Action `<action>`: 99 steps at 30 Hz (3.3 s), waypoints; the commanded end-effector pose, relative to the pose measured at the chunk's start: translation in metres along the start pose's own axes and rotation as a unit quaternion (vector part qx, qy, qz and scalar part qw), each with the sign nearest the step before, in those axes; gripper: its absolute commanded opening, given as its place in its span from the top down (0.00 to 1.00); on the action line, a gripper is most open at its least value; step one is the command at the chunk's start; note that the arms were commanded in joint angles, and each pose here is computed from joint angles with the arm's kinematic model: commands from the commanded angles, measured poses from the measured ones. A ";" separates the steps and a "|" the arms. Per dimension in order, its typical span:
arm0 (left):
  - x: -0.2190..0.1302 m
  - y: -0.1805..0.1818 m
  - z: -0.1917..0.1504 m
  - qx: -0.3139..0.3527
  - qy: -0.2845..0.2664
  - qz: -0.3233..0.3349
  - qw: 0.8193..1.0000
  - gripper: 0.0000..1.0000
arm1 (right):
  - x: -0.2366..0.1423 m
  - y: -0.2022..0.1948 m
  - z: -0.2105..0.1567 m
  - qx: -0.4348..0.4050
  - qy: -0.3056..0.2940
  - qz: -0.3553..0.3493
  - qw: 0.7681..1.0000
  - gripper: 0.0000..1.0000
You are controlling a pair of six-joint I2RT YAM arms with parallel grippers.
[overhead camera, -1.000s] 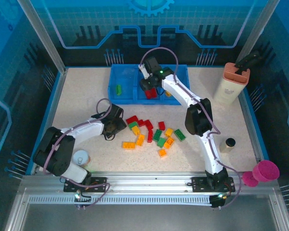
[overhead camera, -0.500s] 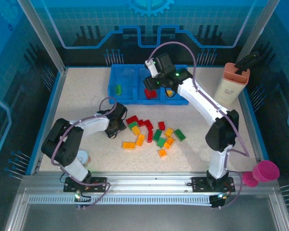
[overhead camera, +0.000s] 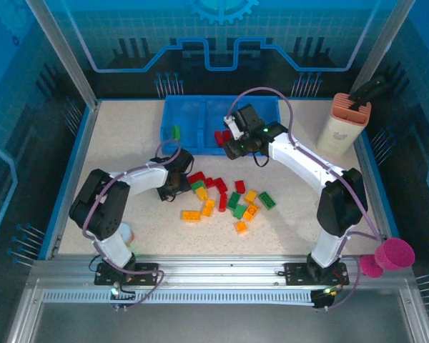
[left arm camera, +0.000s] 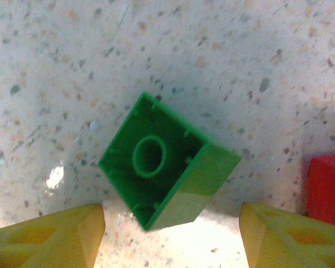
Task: Sort the legos into containers by color
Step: Rotate the lego at the center of the table, then pick up the lego from the center of the table, then place the lego in the container, then pick up the lego from the bottom-center of the table.
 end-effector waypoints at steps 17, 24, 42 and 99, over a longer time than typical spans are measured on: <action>0.013 -0.024 0.019 0.088 -0.033 0.013 0.996 0.34 | -0.005 -0.004 0.002 0.016 -0.016 -0.010 1.000 0.42; 0.019 -0.014 0.013 0.082 -0.024 0.022 0.996 0.48 | 0.000 -0.006 0.002 0.019 -0.011 -0.007 1.000 0.42; -0.054 -0.038 0.068 0.074 -0.082 -0.058 0.992 0.79 | -0.050 0.014 -0.073 0.065 0.029 0.027 0.997 0.39; -0.174 -0.151 0.204 0.146 -0.248 -0.183 0.940 0.37 | 0.003 0.087 -0.188 0.515 0.113 0.015 0.850 0.35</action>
Point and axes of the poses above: each hand's point on the last joint's axis, 136 mm out from that joint toward the fingers, its own x axis out along the fingers, its own y axis along the line the jaws close on, z = x × y, the point moved 7 cm from there along -x, back along the fingers, and after that the axes turned 15 degrees about -x, right-handed, at the moved point
